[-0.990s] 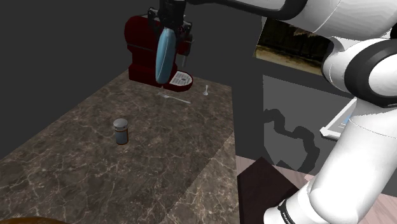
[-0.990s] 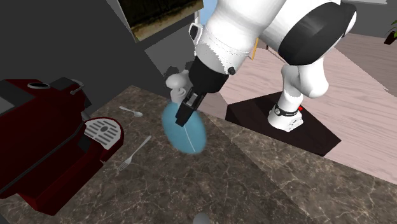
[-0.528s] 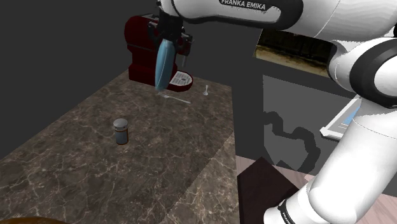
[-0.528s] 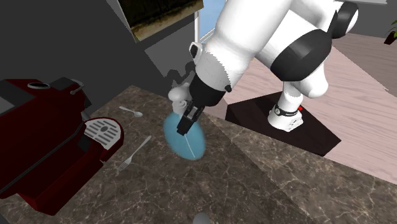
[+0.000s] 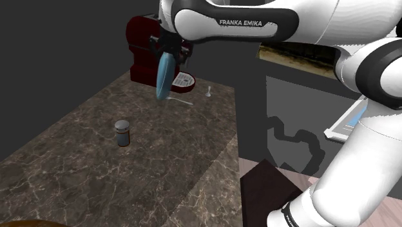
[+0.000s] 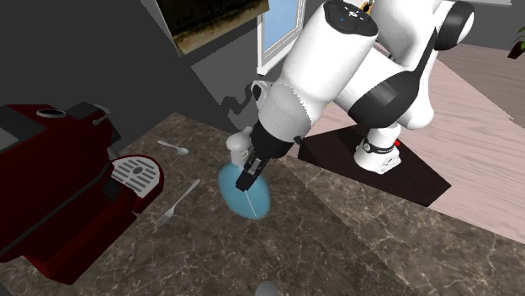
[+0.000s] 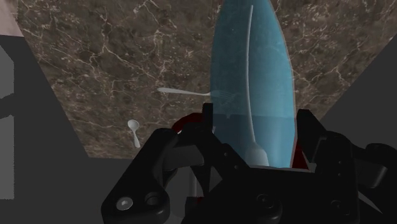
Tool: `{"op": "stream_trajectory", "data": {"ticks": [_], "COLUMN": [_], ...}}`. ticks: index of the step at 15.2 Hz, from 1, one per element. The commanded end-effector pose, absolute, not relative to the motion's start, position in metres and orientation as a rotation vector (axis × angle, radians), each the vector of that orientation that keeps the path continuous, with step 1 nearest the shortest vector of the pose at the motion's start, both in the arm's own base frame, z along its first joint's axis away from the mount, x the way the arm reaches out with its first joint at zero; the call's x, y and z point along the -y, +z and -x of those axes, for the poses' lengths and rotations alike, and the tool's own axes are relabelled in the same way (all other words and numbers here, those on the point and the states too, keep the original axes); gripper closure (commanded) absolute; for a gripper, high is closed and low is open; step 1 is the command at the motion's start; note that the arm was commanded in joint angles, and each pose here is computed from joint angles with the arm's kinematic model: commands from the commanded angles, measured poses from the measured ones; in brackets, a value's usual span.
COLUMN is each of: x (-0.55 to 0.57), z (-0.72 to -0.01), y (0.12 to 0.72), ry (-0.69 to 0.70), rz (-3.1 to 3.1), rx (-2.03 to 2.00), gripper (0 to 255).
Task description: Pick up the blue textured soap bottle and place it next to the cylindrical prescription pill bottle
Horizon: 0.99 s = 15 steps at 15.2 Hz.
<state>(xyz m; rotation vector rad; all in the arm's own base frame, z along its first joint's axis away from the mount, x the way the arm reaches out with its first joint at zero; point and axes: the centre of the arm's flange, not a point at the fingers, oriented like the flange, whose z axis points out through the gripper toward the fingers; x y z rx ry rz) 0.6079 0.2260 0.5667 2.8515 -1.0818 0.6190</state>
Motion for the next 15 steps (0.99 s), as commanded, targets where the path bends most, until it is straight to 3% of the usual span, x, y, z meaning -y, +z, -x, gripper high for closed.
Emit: {"op": "stream_trajectory", "data": {"ticks": [1, 15], "x": [-0.225, -0.225], "z": [-0.607, -0.607], "y": [0.557, 0.483], "ry": [0.621, 0.621], "rz": [-2.852, -2.852], "rx": [1.082, 1.082], "gripper": [255, 255]}}
